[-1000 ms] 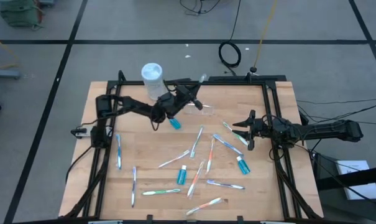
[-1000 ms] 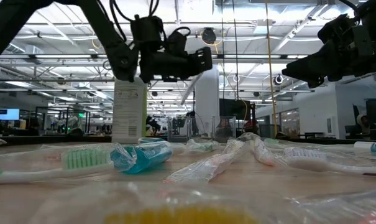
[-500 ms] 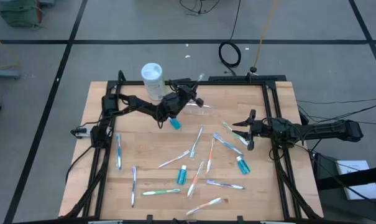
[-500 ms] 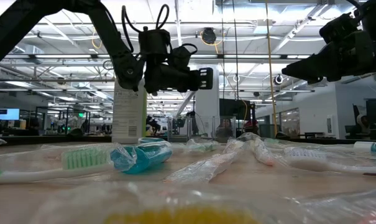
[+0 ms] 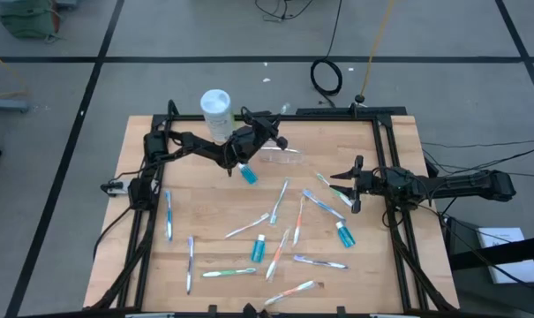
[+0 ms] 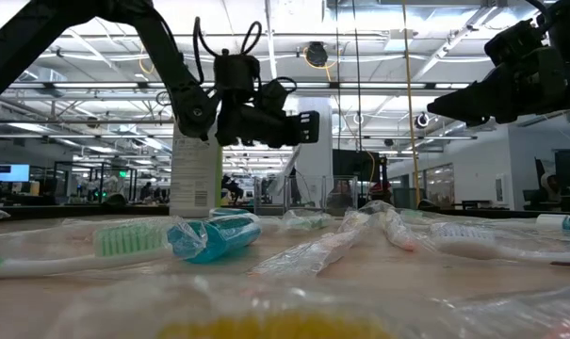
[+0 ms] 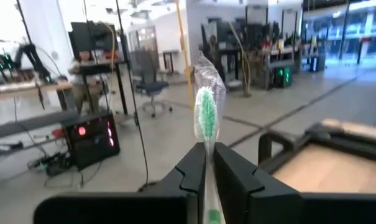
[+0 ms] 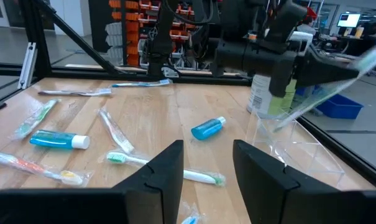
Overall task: Pick & Place toothbrushing station
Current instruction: Put the green toothbrush into the transparent organizer
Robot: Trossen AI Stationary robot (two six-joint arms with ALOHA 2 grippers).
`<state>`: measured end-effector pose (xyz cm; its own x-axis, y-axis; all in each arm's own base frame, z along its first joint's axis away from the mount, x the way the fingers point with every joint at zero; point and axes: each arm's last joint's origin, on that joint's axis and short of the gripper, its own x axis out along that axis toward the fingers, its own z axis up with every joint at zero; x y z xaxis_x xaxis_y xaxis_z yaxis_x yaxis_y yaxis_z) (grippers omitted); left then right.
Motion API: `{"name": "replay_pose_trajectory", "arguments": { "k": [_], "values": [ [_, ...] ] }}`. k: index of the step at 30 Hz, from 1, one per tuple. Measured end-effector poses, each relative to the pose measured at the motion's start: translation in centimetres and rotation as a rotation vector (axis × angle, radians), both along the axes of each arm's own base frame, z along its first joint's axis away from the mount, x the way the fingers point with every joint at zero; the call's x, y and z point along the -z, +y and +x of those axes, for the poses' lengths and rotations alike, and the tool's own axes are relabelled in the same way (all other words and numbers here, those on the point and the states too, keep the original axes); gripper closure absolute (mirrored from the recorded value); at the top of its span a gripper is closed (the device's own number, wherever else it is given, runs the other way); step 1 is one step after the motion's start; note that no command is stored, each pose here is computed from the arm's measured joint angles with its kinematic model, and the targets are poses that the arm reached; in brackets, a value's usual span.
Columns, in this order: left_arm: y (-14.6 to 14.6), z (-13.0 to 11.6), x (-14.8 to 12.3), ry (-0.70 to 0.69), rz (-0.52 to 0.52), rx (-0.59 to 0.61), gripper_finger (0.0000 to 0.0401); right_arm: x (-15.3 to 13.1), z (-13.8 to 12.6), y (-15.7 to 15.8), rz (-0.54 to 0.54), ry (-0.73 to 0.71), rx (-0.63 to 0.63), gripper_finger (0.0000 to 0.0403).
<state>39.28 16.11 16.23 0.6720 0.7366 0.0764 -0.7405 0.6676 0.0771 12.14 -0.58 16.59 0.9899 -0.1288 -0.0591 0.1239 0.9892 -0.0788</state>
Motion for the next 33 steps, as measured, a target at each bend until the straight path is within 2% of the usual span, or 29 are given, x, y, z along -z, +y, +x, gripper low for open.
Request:
{"name": "replay_pose_trajectory", "arguments": {
  "k": [3,8,11,15,18,22,26,33],
  "values": [
    [-0.1,0.1,0.2,0.006,-0.019,0.004,0.0368,0.0,0.0,0.0,0.0,0.0,0.0,0.0273],
    [-1.2,0.4,0.0,0.07,0.036,0.004,0.0368,0.0,0.0,0.0,-0.004,0.001,0.0,0.0273],
    [-2.2,0.6,-0.4,0.118,0.043,-0.038,0.0368,0.0,0.0,0.0,-0.004,0.001,0.0,0.0273],
    [-3.4,0.3,-1.0,0.26,0.033,-0.128,0.0368,0.0,0.0,0.0,-0.018,0.003,-0.001,0.0273],
    [-4.3,-0.1,-2.3,0.304,0.001,-0.181,0.0368,0.0,0.0,0.0,-0.018,0.003,-0.001,0.0273],
    [-5.3,-1.1,-3.8,0.39,-0.051,-0.177,0.0368,0.0,0.0,0.0,-0.018,0.003,-0.001,0.0273],
    [-5.9,-2.2,-5.4,0.414,-0.087,-0.172,0.0368,0.0,0.0,0.0,-0.018,0.002,-0.001,0.0273],
    [-6.4,-3.6,-6.1,0.487,-0.162,-0.142,0.0368,0.0,0.0,0.0,-0.018,0.002,-0.001,0.0273]
  ]
}}
